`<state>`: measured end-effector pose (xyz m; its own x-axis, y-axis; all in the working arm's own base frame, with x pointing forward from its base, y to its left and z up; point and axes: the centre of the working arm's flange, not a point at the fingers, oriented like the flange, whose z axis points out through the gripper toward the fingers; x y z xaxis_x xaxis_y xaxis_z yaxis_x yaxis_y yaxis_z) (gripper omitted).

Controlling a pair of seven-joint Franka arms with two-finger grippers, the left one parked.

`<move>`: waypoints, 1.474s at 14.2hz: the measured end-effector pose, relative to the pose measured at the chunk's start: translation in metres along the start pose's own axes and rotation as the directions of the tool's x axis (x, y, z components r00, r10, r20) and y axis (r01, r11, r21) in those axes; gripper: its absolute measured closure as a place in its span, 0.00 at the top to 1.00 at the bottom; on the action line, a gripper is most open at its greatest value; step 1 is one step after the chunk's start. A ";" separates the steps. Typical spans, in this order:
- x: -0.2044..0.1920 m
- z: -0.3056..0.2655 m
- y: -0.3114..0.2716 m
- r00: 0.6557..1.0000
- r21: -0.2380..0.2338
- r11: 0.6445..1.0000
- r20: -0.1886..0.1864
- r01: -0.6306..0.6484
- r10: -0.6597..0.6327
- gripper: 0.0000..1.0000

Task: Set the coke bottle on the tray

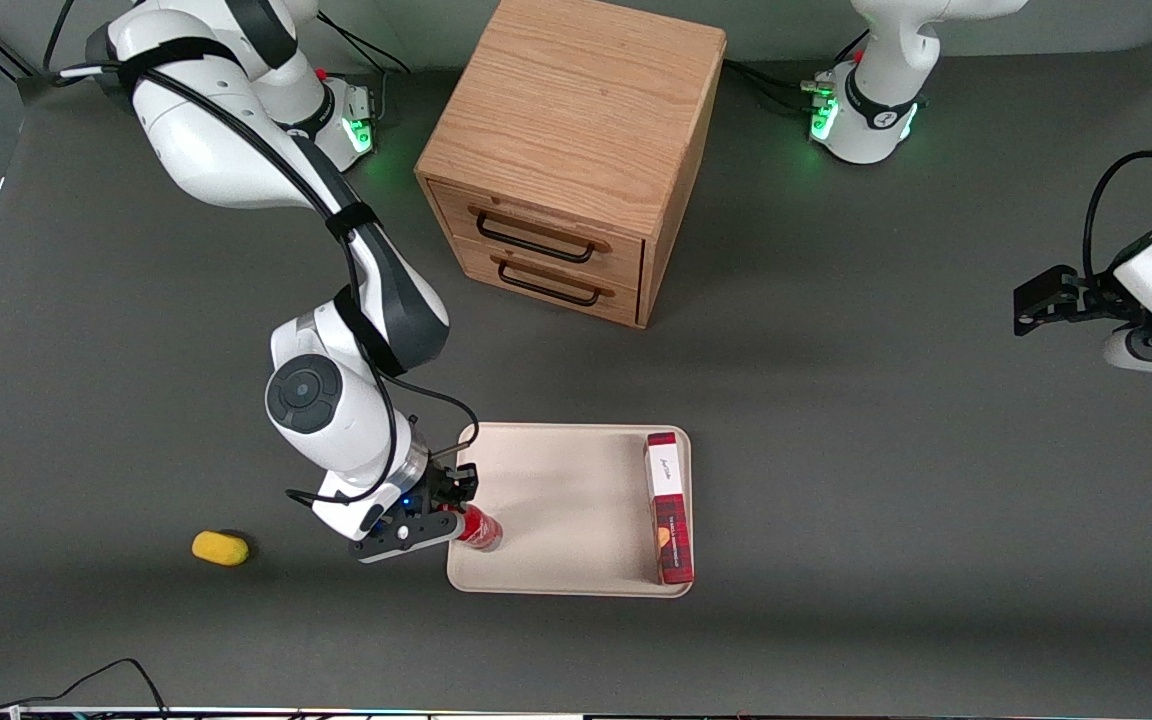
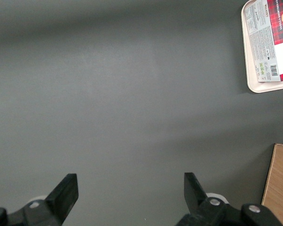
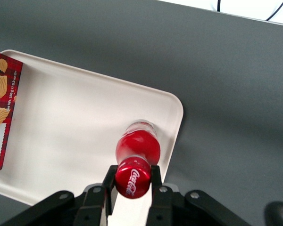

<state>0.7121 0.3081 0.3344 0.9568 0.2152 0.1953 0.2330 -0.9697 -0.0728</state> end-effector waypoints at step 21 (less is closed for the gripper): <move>-0.071 -0.199 0.098 0.977 -0.117 0.982 0.137 -0.147 0.163 1.00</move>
<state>0.6323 0.1747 0.5077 0.9967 0.0683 0.0448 0.0677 -0.9976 0.0144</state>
